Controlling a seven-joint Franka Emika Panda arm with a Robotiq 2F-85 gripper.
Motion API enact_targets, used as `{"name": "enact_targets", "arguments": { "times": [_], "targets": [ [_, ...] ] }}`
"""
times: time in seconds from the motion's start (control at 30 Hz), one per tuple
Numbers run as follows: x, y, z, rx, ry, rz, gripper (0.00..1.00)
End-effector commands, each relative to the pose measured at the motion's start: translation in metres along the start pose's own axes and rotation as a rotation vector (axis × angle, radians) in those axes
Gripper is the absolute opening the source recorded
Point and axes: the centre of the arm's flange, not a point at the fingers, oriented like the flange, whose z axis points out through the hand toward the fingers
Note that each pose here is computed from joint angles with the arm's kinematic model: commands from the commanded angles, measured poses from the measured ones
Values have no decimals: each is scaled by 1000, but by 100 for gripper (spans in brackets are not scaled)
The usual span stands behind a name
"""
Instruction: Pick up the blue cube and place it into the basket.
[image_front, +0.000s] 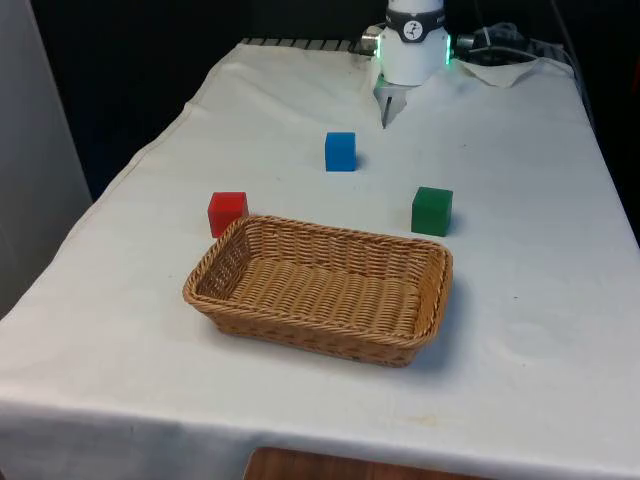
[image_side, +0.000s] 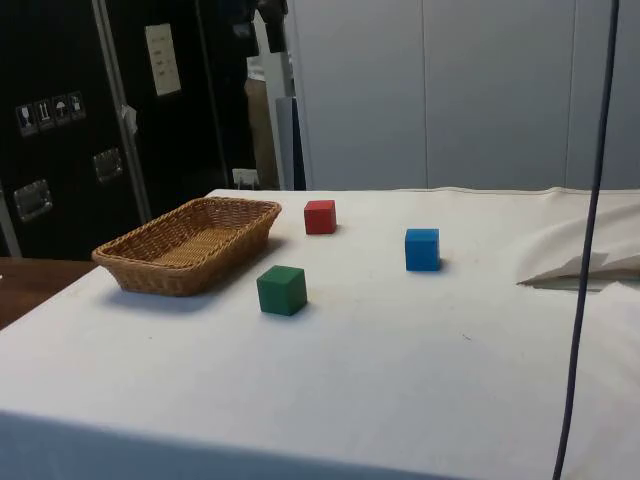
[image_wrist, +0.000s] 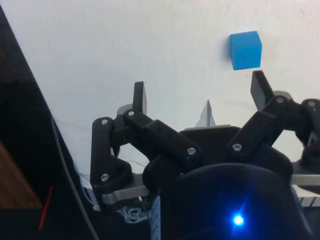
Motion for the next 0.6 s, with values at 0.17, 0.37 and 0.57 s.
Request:
{"name": "enact_targets", "arguments": {
  "times": [0.17, 0.37, 0.57],
  "targets": [
    [-13, -1, -1, 4, 10, -5, 100],
    [-26, -1, -2, 8, 20, -11, 100],
    [-40, 0, 0, 10, 36, -19, 100]
  ]
}}
